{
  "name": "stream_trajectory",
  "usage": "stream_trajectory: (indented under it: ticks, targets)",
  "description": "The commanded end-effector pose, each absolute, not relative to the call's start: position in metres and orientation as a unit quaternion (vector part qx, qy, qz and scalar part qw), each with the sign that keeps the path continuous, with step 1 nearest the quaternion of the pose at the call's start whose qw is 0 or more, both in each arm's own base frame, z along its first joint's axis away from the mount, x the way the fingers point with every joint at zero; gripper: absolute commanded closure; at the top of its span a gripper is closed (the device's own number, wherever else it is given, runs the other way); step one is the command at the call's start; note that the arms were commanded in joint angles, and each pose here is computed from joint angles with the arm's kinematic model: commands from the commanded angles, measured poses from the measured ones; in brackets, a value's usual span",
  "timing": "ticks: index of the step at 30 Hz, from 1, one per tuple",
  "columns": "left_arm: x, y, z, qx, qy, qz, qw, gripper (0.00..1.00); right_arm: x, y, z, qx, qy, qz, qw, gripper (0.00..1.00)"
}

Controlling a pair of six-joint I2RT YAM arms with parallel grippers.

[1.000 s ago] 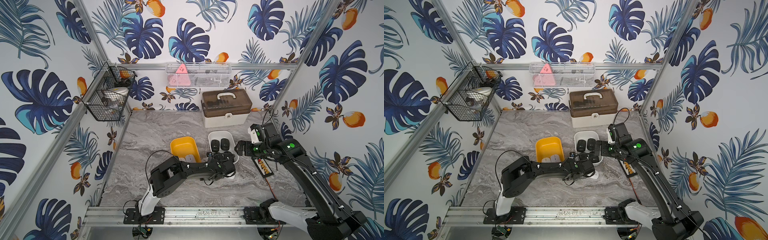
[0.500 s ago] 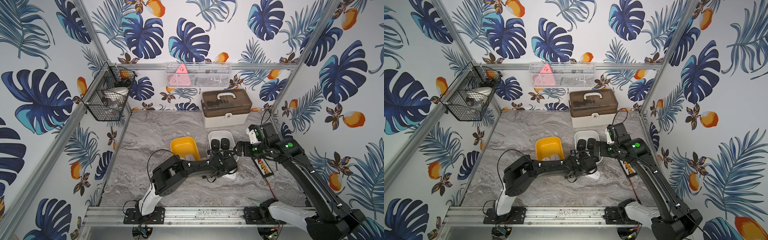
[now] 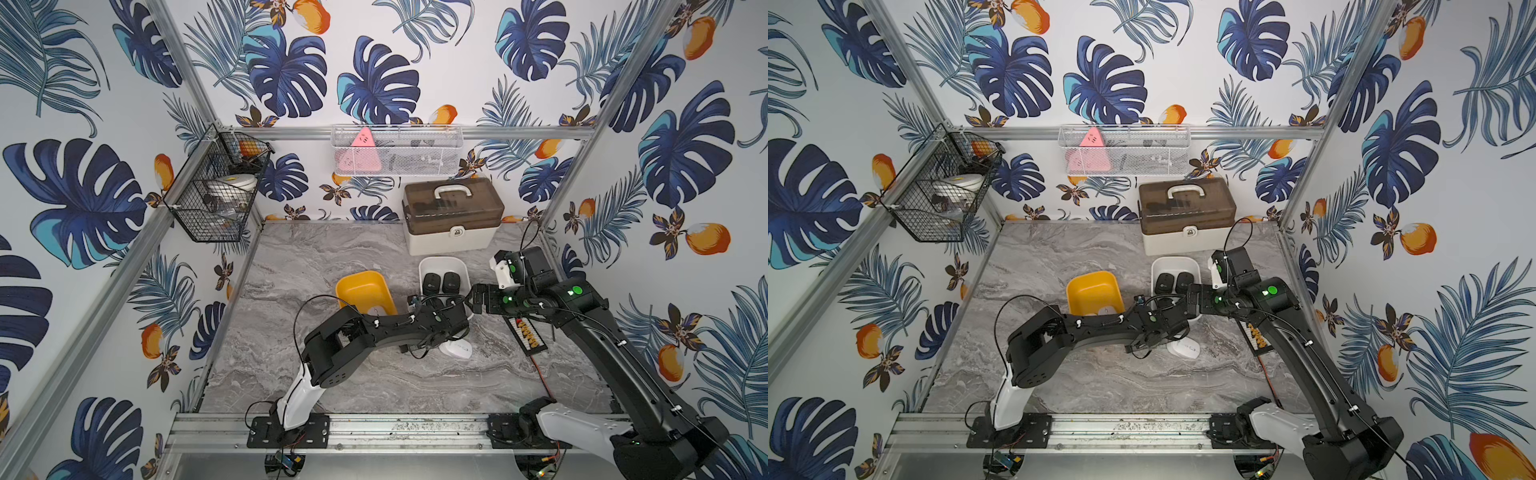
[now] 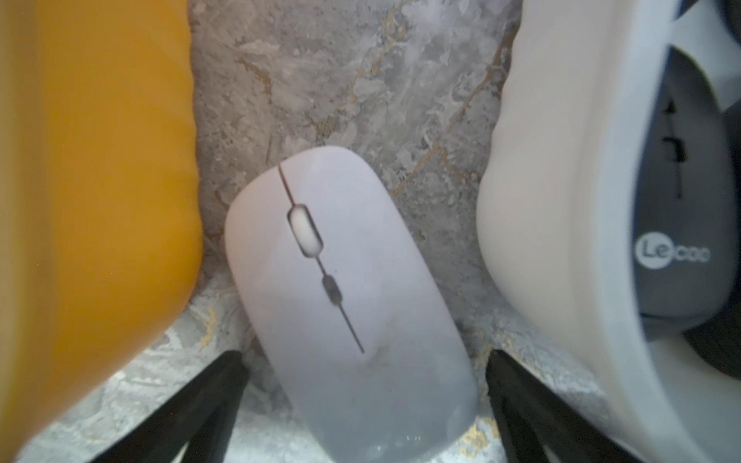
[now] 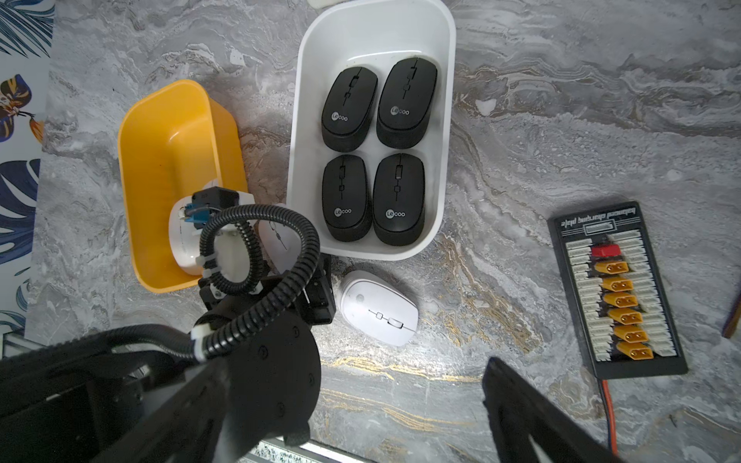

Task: Place the mice by color into the storage box
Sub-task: Move the storage box to the center of the board.

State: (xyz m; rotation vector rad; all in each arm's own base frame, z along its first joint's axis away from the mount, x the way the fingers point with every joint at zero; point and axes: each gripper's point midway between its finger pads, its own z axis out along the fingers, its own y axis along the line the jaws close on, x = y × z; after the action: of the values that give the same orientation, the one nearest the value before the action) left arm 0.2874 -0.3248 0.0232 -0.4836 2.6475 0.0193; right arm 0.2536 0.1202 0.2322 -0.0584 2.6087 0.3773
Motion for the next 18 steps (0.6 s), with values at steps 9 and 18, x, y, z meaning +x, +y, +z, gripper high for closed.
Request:
stream_trajectory:
  ticks: [9, 18]
  targets:
    - [0.298, -0.313, 0.023, -0.213, 0.949, 0.014, 0.231, 0.02, 0.250, 0.127, 0.222, -0.037, 0.958, 0.154, 0.239, 0.00]
    - [0.296, -0.308, 0.028, -0.190, 0.954, 0.010, 0.232, 0.14, 0.249, 0.128, 0.220, -0.038, 0.958, 0.158, 0.236, 0.00]
